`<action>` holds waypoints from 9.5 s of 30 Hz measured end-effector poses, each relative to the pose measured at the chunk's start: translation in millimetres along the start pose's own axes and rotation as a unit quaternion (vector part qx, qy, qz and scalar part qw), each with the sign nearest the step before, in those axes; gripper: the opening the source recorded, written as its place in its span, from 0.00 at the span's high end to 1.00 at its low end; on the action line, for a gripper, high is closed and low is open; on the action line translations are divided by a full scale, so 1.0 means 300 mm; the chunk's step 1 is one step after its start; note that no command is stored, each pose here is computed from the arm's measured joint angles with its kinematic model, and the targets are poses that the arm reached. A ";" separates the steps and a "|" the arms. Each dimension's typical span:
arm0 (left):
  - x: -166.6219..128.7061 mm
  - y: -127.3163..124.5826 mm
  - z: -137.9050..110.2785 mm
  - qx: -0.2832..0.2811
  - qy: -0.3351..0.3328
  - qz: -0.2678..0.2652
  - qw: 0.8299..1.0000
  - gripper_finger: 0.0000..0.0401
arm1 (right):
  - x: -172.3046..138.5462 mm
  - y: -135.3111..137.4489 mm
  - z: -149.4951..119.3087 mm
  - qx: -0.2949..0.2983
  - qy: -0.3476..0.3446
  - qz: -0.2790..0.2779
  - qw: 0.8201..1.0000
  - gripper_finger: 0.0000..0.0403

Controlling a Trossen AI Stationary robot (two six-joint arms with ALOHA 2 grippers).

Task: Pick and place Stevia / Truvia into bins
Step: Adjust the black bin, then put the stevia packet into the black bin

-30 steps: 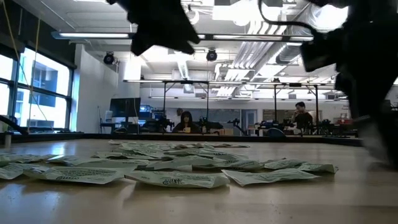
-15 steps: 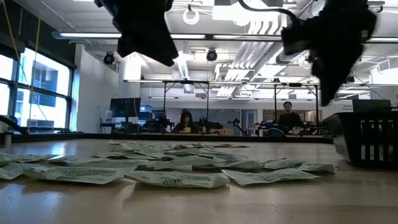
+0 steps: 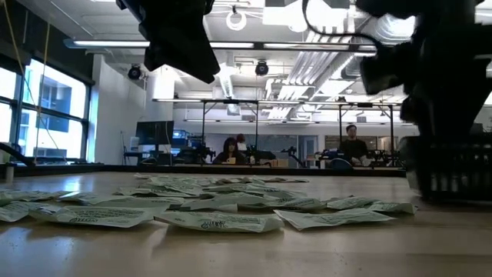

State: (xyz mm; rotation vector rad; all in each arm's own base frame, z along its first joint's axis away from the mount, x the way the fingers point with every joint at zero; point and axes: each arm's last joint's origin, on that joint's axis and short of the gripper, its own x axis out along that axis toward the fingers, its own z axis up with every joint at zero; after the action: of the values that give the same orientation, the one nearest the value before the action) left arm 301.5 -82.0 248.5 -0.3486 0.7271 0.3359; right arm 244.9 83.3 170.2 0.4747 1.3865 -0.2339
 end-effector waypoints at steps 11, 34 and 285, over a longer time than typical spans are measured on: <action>0.000 0.002 -0.001 -0.021 0.000 0.005 1.000 0.64 | -0.005 -0.051 0.049 0.007 -0.045 -0.049 0.998 0.45; 0.098 0.593 0.116 -0.031 0.236 0.101 0.966 0.64 | -0.348 -0.223 -0.015 0.021 -0.201 -0.031 0.979 0.44; 0.812 0.413 0.468 0.196 0.227 -0.002 0.954 0.80 | -0.547 -0.267 -0.211 0.233 -0.431 0.029 0.871 0.44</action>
State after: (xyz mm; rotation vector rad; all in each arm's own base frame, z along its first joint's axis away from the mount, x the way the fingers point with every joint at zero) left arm 502.5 130.2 153.5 -0.0460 1.2220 0.0978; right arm 124.8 22.2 308.7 0.6962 0.4225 -0.6537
